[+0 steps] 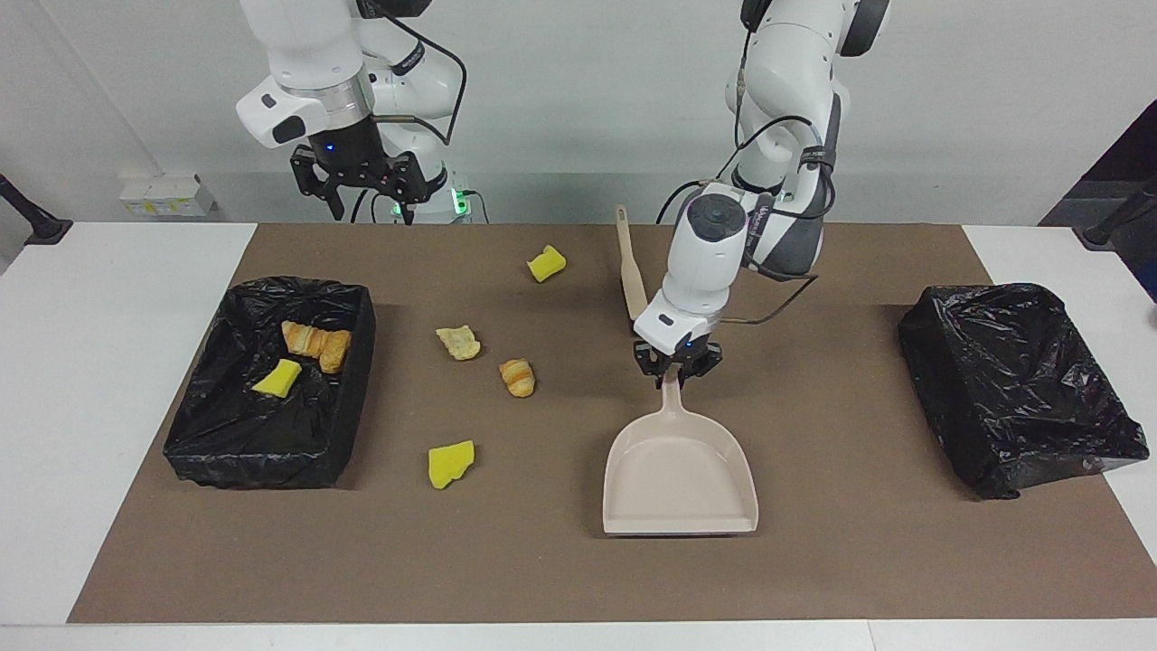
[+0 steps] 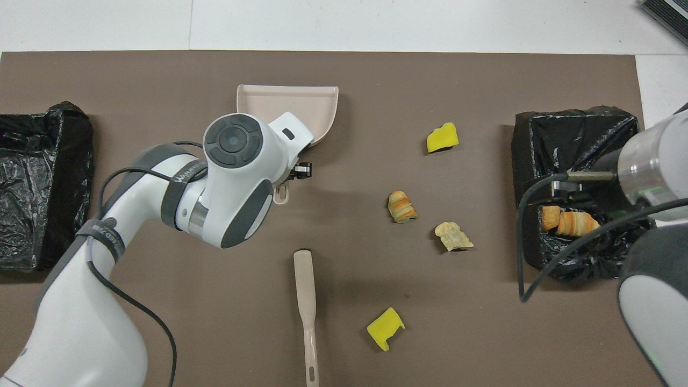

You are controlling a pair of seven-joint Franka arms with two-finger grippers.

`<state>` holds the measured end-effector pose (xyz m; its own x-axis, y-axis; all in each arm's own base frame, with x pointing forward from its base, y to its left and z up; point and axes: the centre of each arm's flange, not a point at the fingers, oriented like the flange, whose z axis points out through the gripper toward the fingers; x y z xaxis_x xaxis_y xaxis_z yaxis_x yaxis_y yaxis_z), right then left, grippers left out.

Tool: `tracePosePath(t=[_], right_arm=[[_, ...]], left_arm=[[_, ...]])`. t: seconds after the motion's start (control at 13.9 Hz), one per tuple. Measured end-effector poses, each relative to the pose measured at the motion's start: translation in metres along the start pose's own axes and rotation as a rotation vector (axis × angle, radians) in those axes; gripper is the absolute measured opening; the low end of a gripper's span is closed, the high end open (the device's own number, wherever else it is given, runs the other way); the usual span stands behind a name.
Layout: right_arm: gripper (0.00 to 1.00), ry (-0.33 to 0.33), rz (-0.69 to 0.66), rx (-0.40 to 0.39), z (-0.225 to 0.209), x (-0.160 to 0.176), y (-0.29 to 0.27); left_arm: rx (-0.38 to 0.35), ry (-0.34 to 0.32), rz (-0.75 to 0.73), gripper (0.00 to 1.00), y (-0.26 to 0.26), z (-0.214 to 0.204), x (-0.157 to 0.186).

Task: Sweep and dump trash in bin
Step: 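Grasp the dustpan with the left gripper while the right gripper withdraws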

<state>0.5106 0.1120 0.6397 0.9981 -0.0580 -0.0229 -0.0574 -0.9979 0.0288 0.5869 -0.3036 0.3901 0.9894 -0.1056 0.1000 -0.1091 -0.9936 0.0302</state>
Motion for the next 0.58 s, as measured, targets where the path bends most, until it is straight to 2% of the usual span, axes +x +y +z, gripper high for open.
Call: tracePosePath(t=[0.36,0.58], right_arm=[[1.00,-0.016,-0.053,-0.017,0.035,-0.067,-0.085],[1.00,-0.014,-0.068,-0.023,0.064,-0.103,-0.145]], left_arm=[[0.028,-0.032,0.106,0.32,-0.105,-0.009,0.030],[0.034,-0.084,0.260,0.32,-0.167,-0.005,0.035]])
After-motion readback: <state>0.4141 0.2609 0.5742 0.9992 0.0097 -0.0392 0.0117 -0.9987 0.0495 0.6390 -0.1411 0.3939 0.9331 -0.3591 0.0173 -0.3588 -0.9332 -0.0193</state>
